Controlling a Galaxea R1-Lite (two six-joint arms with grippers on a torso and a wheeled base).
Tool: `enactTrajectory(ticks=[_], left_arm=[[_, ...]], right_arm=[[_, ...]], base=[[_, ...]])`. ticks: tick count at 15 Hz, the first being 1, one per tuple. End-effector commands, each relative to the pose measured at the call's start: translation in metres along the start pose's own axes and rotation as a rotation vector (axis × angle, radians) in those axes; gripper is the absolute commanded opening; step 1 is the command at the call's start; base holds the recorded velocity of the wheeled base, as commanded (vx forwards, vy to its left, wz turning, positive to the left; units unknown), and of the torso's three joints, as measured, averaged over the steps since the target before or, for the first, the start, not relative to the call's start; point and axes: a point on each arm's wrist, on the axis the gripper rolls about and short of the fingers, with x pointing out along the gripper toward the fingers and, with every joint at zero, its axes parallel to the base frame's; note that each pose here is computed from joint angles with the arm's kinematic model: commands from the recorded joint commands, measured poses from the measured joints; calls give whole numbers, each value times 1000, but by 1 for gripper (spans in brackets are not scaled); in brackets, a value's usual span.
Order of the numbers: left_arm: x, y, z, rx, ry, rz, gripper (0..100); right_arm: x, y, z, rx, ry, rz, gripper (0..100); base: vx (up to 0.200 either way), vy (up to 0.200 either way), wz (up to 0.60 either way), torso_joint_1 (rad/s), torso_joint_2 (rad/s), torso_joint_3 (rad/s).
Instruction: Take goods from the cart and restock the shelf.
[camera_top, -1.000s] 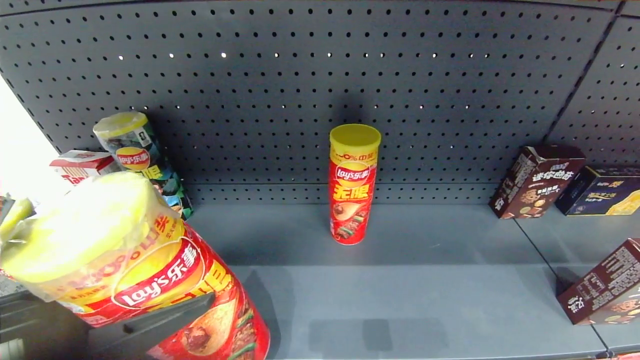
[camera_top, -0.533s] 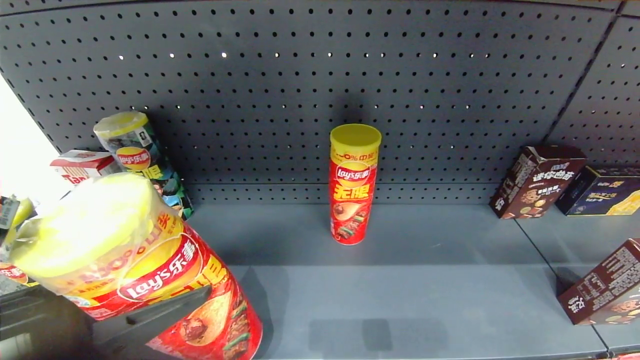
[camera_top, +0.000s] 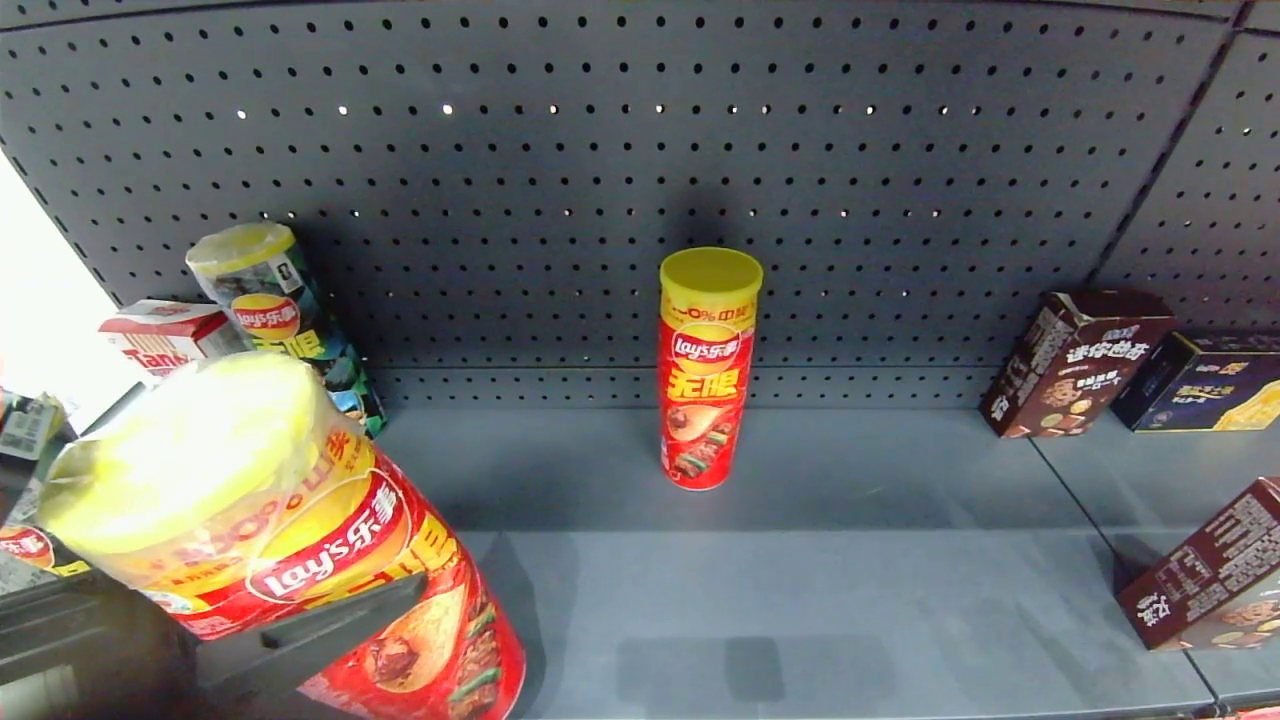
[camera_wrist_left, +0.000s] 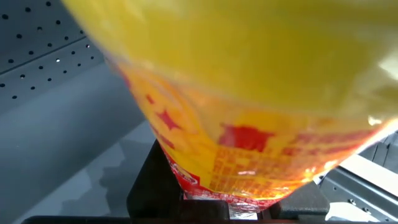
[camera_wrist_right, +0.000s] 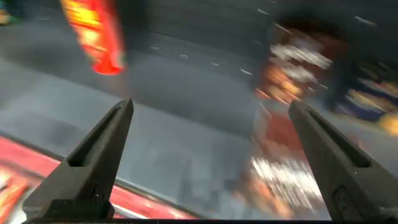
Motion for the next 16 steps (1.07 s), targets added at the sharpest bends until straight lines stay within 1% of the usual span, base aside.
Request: enactTrajectory(ticks=[1,3,5,6,9,12,13,14,16], left_arm=[[0,0,-1,-2,4,5,0],[0,1,-1,-1,3,9,0],[0,1,-1,-1,3,11,0],[0,1,-1,-1,3,11,0],[0,0,-1,-3,4,11,0],[0,1,-1,-4,4,12,0],[0,1,-1,-6,7,12,0],[0,1,-2,-6,8,11,0],[2,1,-2,-9,14,9,0]], right_arm=[[43,2,16,1,53,121,100],[77,7,25,-3,39,176,100],[94,12,32,-4,42,221,100],[110,17,36,-3,57,252,100],[135,21,43,1,78,322,100],[166,22,54,3,73,330,100],[179,24,51,5,85,346,100],[182,25,51,7,82,371,100],[199,29,45,6,87,461,100]], base=[[0,0,0,0,0,0],[0,0,0,0,0,0],[0,0,0,0,0,0],[0,0,0,0,0,0],[0,0,0,0,0,0],[0,0,0,0,0,0],[0,0,0,0,0,0],[0,0,0,0,0,0],[0,0,0,0,0,0]])
